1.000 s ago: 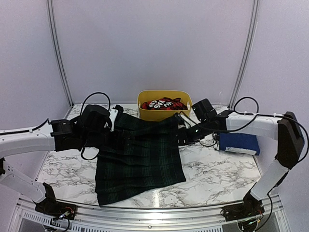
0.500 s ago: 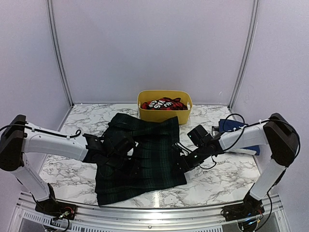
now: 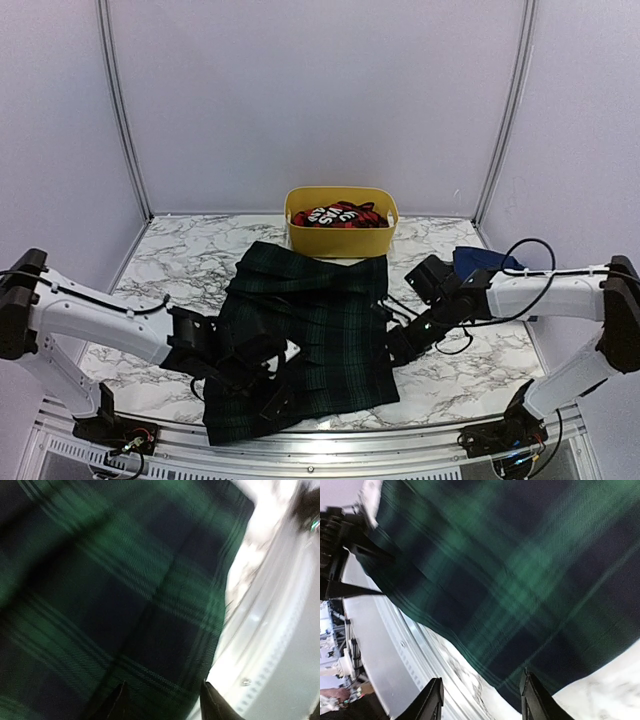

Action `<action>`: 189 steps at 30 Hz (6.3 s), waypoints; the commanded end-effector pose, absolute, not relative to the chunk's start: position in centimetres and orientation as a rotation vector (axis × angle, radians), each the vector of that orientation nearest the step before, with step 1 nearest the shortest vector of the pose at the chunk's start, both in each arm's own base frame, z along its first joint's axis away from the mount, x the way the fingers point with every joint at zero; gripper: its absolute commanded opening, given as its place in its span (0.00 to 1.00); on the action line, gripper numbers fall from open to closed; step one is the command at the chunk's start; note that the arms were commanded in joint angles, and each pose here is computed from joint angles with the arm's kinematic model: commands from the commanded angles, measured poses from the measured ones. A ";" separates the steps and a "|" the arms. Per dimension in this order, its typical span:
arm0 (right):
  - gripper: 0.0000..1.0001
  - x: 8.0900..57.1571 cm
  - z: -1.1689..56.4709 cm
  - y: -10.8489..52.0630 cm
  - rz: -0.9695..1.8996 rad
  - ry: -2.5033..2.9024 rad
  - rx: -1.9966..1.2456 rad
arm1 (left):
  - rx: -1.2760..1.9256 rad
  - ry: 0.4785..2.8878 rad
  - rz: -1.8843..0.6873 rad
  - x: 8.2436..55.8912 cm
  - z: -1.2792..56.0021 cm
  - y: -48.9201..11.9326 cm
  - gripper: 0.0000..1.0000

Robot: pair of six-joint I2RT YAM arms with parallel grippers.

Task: Fold and stack the mixed laundry pile
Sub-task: Move the flattened skirt to the center of the board, then smooth out the flattened skirt at the center of the board.

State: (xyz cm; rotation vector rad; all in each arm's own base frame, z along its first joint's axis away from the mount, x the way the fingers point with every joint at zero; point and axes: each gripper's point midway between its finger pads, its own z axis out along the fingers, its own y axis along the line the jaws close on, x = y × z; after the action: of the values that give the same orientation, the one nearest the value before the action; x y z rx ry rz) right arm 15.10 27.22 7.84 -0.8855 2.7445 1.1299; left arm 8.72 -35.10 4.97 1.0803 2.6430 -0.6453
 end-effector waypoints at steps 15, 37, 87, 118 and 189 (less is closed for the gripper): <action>0.41 29.2 6.5 32.7 1.066 2.603 -0.636 | 0.494 2.579 -0.492 29.2 8.1 -30.5 0.41; 0.42 21.9 12.6 31.4 1.149 2.505 -0.875 | 0.609 2.446 -0.722 22.0 13.6 -31.9 0.36; 0.00 36.1 10.0 16.6 1.018 2.494 0.021 | 0.034 2.195 -0.992 46.0 16.7 -27.9 0.00; 0.26 33.7 9.3 25.6 1.078 2.532 -0.362 | 0.801 2.403 -0.910 31.9 10.1 -35.0 0.36; 0.39 24.9 4.2 27.9 1.069 2.668 -0.676 | 1.359 2.404 -0.126 16.7 1.9 -35.0 0.61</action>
State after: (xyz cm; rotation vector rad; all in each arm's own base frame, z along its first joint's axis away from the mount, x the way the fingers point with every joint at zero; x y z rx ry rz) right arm 22.46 26.87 3.49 -0.6851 2.7200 1.1242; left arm 13.52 -38.45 2.29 1.4230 2.3654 -0.2487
